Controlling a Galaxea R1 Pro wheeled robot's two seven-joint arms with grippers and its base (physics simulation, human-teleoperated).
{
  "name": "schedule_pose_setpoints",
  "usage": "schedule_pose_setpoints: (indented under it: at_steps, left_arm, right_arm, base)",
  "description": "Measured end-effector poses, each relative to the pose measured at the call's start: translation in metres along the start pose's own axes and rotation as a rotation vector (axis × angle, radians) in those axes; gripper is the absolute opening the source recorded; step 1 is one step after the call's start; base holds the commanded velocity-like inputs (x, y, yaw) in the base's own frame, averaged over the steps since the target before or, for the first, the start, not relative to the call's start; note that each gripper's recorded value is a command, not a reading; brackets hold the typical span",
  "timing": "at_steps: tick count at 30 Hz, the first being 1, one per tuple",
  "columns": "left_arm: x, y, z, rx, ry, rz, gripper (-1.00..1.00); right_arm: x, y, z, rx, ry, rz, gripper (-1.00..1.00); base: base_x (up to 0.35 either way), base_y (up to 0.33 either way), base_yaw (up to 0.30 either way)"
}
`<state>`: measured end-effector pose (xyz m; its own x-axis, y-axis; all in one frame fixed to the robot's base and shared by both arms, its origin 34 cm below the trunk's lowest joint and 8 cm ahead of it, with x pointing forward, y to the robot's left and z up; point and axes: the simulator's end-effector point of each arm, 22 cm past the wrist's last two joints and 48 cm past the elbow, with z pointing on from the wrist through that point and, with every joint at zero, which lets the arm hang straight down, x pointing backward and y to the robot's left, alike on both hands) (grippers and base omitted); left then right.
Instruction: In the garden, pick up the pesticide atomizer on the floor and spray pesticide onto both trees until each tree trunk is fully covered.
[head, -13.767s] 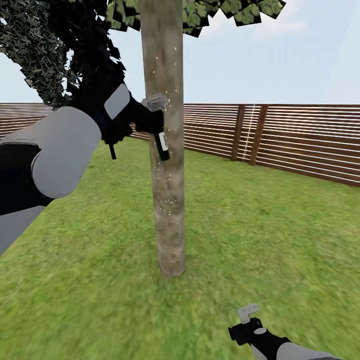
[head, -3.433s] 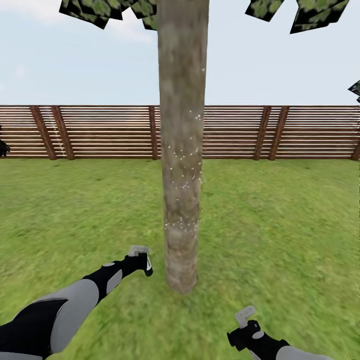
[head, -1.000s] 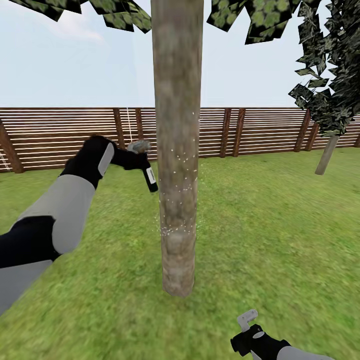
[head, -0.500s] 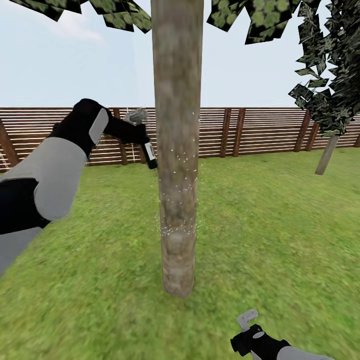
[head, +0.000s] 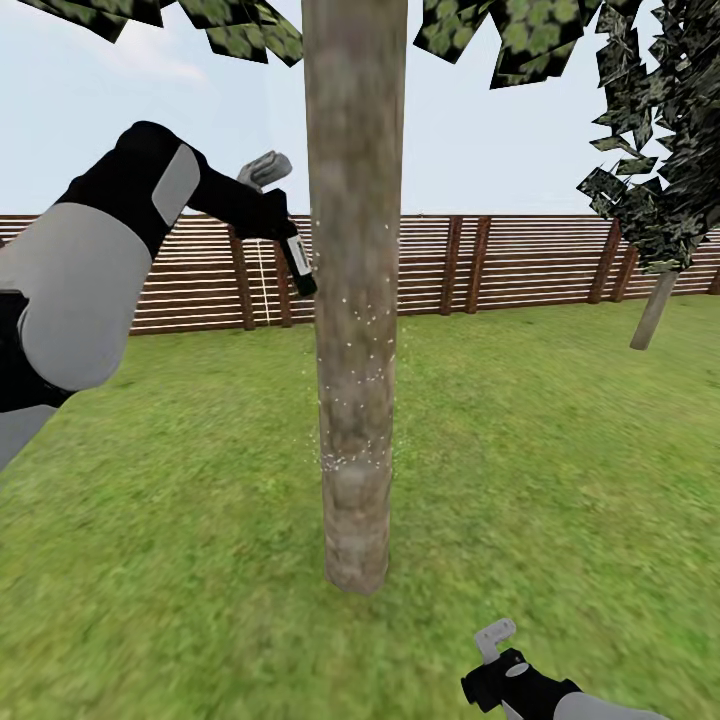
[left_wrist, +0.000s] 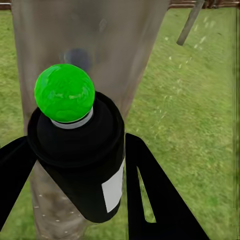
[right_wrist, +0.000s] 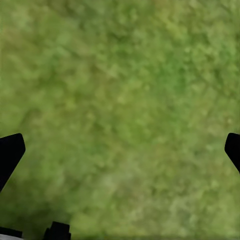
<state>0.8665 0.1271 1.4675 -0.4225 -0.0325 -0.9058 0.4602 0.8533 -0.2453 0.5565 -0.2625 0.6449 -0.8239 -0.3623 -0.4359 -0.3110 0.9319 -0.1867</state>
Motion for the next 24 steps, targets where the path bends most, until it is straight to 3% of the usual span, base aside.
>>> schedule_pose_setpoints:
  at_steps: [2,7,24]
  left_arm:
    - [-0.006,-0.015,-0.001,0.056,-0.020,-0.027,-1.00]
    - [-0.006,-0.035,0.004,0.099,-0.022,-0.021,-1.00]
    - [-0.004,-0.043,0.008,0.097,-0.016,-0.001,-1.00]
  right_arm:
    - [0.000,0.000,0.000,0.000,0.000,0.000,1.00]
    - [0.000,0.000,0.000,0.000,0.000,0.000,1.00]
    - [0.000,0.000,0.000,0.000,0.000,0.000,1.00]
  base:
    - [0.000,0.000,0.000]
    - [-0.002,0.000,0.000]
    - [-0.115,0.000,0.000]
